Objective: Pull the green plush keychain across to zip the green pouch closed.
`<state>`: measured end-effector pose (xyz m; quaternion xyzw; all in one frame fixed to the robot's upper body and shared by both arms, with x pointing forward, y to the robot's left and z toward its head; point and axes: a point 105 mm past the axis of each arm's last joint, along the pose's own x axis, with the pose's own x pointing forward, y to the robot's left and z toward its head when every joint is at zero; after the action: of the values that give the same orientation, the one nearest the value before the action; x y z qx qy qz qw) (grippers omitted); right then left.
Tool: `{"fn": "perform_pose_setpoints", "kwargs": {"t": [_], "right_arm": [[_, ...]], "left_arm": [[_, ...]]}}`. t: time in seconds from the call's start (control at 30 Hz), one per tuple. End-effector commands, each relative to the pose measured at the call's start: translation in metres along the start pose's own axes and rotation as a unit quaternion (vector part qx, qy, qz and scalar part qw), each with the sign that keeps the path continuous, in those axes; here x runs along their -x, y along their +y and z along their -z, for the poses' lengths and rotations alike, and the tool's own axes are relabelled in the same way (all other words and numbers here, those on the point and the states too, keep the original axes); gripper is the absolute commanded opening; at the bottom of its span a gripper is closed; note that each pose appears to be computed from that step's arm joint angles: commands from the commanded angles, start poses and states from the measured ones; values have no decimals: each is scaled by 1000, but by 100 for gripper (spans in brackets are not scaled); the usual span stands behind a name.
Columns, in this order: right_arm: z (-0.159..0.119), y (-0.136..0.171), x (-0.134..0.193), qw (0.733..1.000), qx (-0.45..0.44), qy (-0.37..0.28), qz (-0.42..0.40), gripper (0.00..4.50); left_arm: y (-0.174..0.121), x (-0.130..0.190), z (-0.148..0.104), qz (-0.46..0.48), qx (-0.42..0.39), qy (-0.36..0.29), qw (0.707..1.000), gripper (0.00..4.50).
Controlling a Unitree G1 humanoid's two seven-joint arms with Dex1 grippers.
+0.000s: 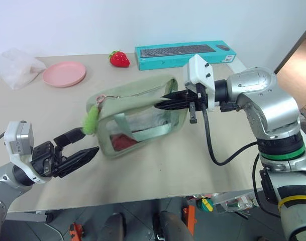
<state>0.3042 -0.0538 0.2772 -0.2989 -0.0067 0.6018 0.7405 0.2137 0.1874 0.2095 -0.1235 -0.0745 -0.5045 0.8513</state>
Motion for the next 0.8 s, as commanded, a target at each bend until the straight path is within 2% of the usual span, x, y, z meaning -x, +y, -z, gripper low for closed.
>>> {"fn": "perform_pose_setpoints", "kwargs": {"t": [0.03,0.2,0.33,0.47,0.6,0.8], "right_arm": [[-11,-10,-6,998,-37,4,50,4],[-19,-30,-2,991,-97,-3,93,4],[-23,-26,8,994,-80,6,80,4],[-25,-29,24,996,-44,13,82,4],[-22,-28,19,996,-51,15,77,4],[-13,-7,-6,996,-81,15,46,4]], "left_arm": [[-6,-3,-5,10,-17,-10,1000,450],[-5,-3,-5,11,-16,-11,1000,450],[-5,-2,-5,10,-18,-9,1000,450],[1,13,-15,-21,-41,-4,999,450],[1,18,-18,-26,-47,0,999,450],[-3,15,-16,-24,-46,2,999,450]]}}
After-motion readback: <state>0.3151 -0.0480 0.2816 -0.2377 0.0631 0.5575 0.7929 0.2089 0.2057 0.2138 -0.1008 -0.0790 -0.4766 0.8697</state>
